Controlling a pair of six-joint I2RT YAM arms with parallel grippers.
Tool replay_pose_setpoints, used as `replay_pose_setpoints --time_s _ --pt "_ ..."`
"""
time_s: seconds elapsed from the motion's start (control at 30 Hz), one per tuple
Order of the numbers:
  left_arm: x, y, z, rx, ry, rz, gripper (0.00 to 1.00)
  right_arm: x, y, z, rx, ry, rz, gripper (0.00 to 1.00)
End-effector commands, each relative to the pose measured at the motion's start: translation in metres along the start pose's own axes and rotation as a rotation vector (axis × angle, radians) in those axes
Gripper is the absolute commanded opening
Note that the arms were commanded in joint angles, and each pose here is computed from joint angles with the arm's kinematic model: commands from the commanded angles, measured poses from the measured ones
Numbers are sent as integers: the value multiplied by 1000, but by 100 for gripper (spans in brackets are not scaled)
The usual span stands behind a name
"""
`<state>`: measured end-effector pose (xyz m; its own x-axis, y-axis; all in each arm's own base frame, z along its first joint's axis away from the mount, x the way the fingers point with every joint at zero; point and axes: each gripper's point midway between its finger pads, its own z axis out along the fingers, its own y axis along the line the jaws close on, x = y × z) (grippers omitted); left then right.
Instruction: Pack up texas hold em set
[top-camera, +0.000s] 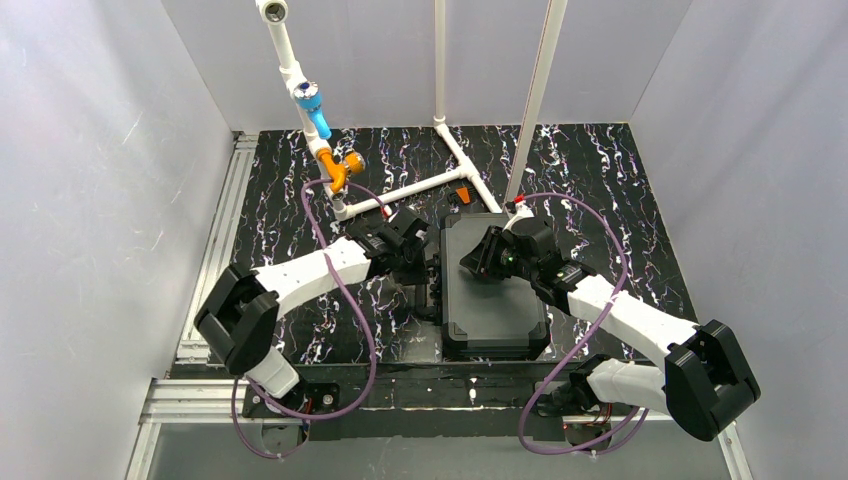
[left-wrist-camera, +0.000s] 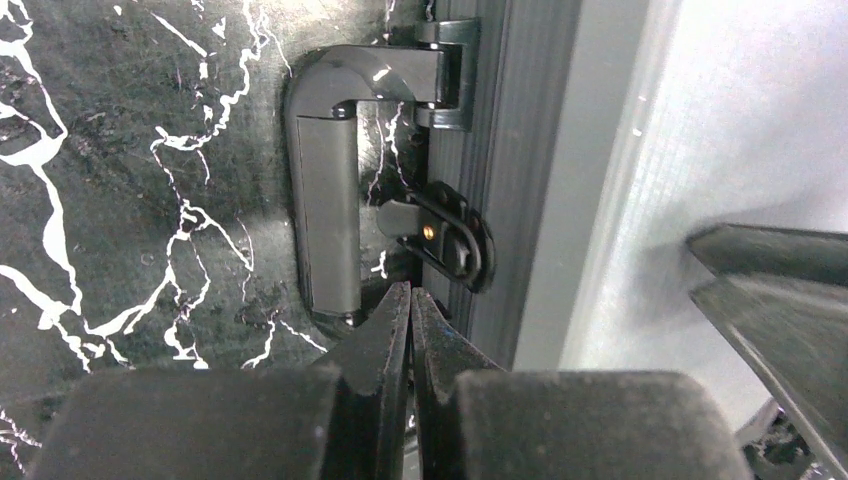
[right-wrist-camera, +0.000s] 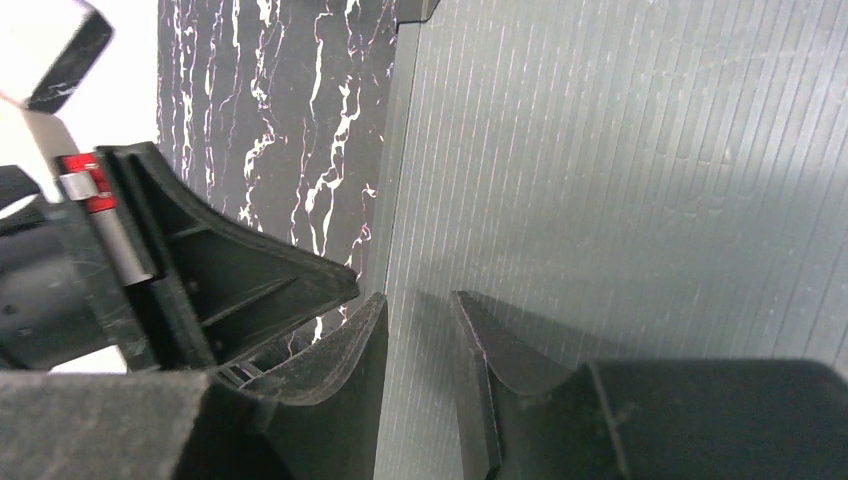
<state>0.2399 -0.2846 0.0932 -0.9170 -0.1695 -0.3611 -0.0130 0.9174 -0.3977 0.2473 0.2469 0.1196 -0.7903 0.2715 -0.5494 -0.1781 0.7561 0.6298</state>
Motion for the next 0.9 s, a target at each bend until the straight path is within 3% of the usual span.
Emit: replay_pose_setpoints --time_s 0.0,0.87 --pt "0 6 15 -32 12 17 0 104 -111 -31 413 372 -11 39" --pt "16 15 64 -76 89 22 0 107 -113 -32 419 382 -16 39"
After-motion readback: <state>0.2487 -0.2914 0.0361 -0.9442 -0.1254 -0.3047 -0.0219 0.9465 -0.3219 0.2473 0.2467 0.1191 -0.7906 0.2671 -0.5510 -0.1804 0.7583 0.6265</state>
